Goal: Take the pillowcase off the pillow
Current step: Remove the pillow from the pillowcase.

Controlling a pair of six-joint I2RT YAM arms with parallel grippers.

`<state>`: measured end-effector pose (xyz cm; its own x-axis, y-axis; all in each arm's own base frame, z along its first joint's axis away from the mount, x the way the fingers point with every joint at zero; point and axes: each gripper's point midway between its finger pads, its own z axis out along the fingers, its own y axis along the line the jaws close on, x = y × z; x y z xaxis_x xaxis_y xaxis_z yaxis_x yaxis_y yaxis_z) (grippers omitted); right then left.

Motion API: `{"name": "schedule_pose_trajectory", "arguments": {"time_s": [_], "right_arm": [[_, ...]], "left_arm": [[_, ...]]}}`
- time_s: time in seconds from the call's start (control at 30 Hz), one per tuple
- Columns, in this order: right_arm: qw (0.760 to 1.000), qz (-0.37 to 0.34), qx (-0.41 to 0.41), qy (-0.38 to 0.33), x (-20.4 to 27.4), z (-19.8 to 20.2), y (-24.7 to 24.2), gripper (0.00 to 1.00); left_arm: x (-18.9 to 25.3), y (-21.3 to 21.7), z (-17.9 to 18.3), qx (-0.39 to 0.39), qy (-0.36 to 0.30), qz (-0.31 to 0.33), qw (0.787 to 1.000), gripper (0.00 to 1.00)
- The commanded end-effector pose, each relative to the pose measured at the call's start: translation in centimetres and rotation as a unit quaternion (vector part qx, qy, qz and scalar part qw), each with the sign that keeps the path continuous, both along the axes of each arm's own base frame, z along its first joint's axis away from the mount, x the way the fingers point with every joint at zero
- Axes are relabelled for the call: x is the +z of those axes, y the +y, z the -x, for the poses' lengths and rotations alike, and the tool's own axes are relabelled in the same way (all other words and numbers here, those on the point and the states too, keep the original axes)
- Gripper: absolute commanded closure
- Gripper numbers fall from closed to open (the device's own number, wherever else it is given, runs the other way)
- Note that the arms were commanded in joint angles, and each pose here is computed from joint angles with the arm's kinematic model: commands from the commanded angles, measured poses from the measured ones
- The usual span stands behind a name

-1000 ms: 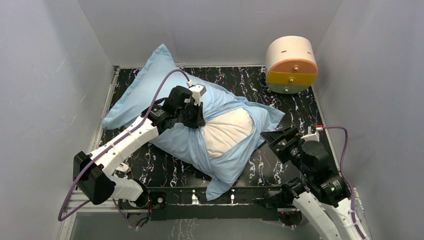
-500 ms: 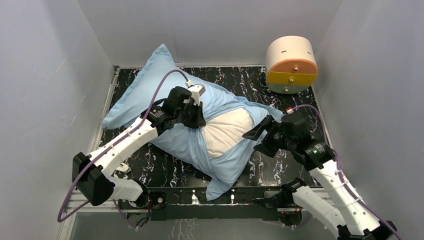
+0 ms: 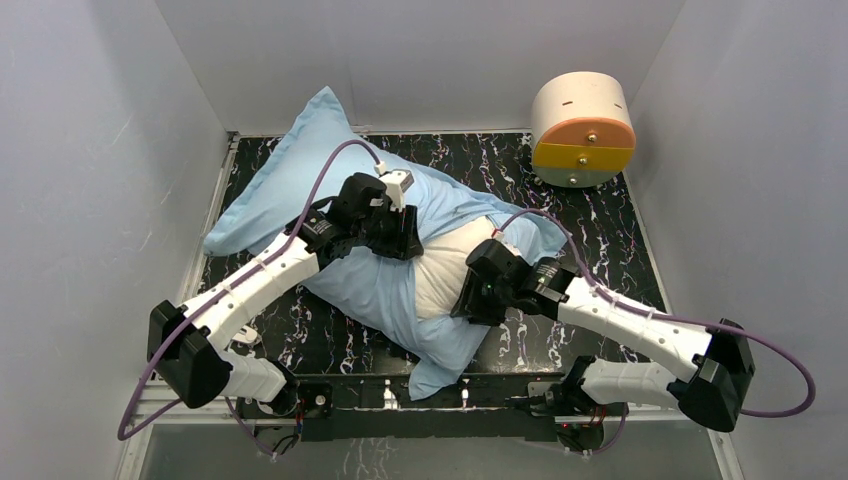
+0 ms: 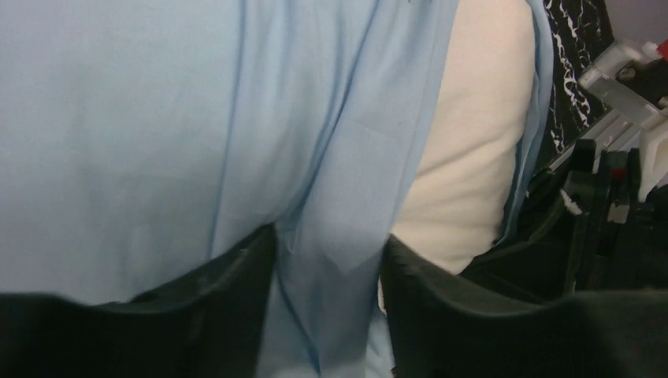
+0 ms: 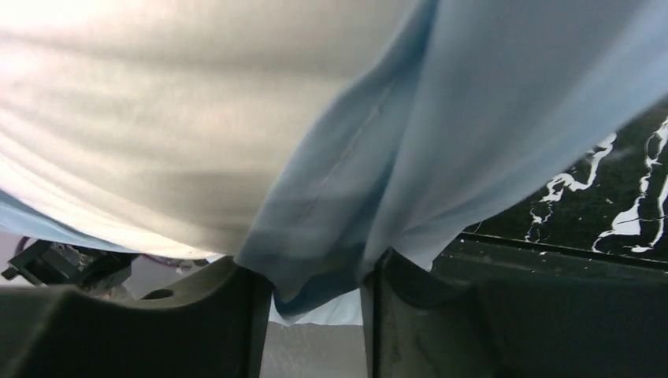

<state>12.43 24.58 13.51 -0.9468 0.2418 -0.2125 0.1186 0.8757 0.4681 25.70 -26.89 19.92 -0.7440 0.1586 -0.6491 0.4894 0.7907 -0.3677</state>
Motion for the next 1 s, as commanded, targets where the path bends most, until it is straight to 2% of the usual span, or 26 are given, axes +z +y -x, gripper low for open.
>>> {"name": "schedule_pose_trajectory", "arguments": {"time_s": [0.0, 0.07, 0.1, 0.2, 0.33, 0.5, 0.57, 0.6, 0.67, 0.7, 0.73, 0.77, 0.8, 0.87, 0.97], "right_arm": [[0.993, 0.006, -0.083, -0.079, 1.3, -3.2, -1.2, 0.61], [0.99, 0.001, -0.104, -0.099, 1.5, -3.7, -2.0, 0.78], [0.988, 0.0, -0.11, -0.105, 1.5, -3.9, -2.4, 0.81], [0.987, 0.006, -0.108, -0.115, 1.2, -4.2, -2.8, 0.82], [0.99, -0.002, -0.09, -0.109, 0.7, -4.7, -1.9, 0.81], [0.991, -0.043, -0.066, -0.112, 1.3, -5.6, 0.6, 0.75], [0.991, -0.045, -0.061, -0.109, 1.4, -5.8, 1.1, 0.69], [0.991, -0.045, -0.057, -0.111, 1.6, -6.0, 1.2, 0.69], [0.992, -0.031, -0.054, -0.112, 1.7, -6.1, 1.0, 0.68], [0.991, -0.005, -0.07, -0.114, 1.5, -6.4, 0.0, 0.71], [0.989, 0.028, -0.096, -0.112, 1.0, -6.5, -1.6, 0.79], [0.984, 0.061, -0.124, -0.109, 0.5, -6.4, -3.3, 0.81], [0.98, 0.09, -0.141, -0.108, 0.1, -6.2, -5.0, 0.81], [0.973, 0.13, -0.157, -0.105, -0.8, -5.5, -7.7, 0.81], [0.973, 0.162, -0.146, -0.076, -2.6, -3.9, -10.6, 0.81]], "left_arm": [[-0.2, 2.4, 0.5, 0.024, 0.004, -0.043, 0.999, 0.41], [-0.3, 3.7, 1.4, 0.024, 0.008, -0.062, 0.998, 0.26], [-0.2, 4.2, 2.1, 0.021, 0.012, -0.066, 0.998, 0.2], [0.1, 4.2, 4.9, -0.018, 0.036, -0.042, 0.998, 0.1], [-0.5, 3.1, 8.1, -0.045, 0.092, 0.0, 0.995, 0.09], [-3.7, 1.7, 9.3, -0.047, 0.08, -0.081, 0.992, 0.1], [-4.3, 0.9, 8.6, -0.03, 0.07, -0.101, 0.992, 0.11], [-4.5, 0.7, 8.0, -0.015, 0.063, -0.105, 0.992, 0.15], [-4.7, 1.1, 6.3, 0.024, 0.038, -0.122, 0.991, 0.34], [-4.8, 1.5, 5.5, 0.039, 0.024, -0.132, 0.99, 0.5], [-4.8, 2.1, 4.7, 0.056, 0.008, -0.147, 0.988, 0.7], [-4.9, 3.0, 4.0, 0.075, -0.008, -0.166, 0.983, 0.87], [-5.0, 3.9, 3.4, 0.093, -0.023, -0.186, 0.978, 0.99], [-5.2, 6.7, 2.1, 0.136, -0.036, -0.225, 0.964, 1.0], [-5.6, 11.1, 0.2, 0.196, -0.012, -0.23, 0.953, 1.0]]}}
